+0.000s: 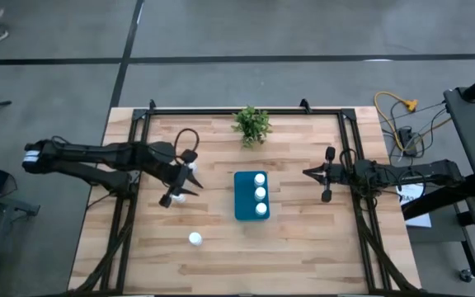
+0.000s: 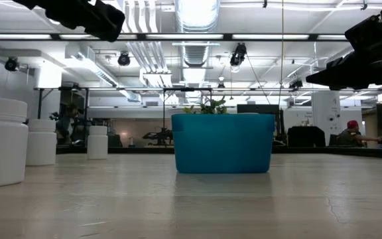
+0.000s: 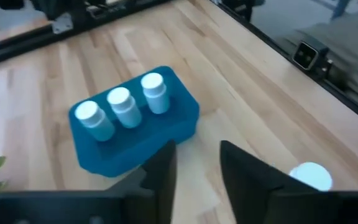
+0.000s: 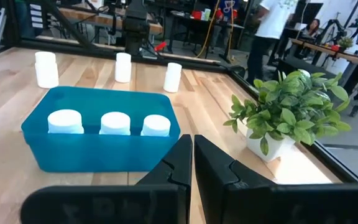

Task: Pick and place pill bottles into a basket
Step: Put the white medicine bottle into the blue bin

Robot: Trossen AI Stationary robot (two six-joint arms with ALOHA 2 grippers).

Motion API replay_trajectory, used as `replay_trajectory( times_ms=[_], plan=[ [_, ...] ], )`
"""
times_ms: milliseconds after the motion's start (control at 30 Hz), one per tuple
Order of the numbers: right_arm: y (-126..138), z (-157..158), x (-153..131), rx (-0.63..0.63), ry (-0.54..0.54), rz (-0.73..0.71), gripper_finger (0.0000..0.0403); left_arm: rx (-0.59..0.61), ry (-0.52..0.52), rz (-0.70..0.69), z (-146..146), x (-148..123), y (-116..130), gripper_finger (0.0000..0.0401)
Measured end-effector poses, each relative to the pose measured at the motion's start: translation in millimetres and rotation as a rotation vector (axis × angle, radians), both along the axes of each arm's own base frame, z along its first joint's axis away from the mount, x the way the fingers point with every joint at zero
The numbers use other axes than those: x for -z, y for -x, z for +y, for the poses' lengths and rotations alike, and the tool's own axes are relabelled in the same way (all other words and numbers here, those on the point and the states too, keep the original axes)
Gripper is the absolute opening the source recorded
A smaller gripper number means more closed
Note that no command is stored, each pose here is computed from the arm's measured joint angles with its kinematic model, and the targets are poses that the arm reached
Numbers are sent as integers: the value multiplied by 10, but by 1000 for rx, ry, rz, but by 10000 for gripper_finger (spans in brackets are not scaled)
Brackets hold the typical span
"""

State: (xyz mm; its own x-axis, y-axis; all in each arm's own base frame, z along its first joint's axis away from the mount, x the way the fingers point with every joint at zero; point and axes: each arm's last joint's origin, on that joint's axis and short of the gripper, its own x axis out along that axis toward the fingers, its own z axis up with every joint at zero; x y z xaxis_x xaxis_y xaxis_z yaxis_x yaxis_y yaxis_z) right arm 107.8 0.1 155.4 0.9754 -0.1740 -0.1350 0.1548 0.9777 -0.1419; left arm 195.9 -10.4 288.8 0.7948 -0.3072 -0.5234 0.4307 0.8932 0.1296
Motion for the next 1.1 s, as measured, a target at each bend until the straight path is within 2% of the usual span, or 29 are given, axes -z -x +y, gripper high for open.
replay_trajectory(
  times_ms=[267,433,567,833,1100],
  plan=[
    [0,0,0,0,0,0,8,69,-1,55,-145,-66,-84,216],
    [0,0,0,0,0,0,8,85,26,88,-257,-114,-160,253],
    [0,0,0,0,1,0,8,90,62,125,-357,-156,-224,266],
    [0,0,0,-1,1,0,8,185,34,244,-681,-231,-288,268],
    [0,1,0,-2,-4,-1,8,186,-119,342,-985,-230,-304,268]
  ],
)
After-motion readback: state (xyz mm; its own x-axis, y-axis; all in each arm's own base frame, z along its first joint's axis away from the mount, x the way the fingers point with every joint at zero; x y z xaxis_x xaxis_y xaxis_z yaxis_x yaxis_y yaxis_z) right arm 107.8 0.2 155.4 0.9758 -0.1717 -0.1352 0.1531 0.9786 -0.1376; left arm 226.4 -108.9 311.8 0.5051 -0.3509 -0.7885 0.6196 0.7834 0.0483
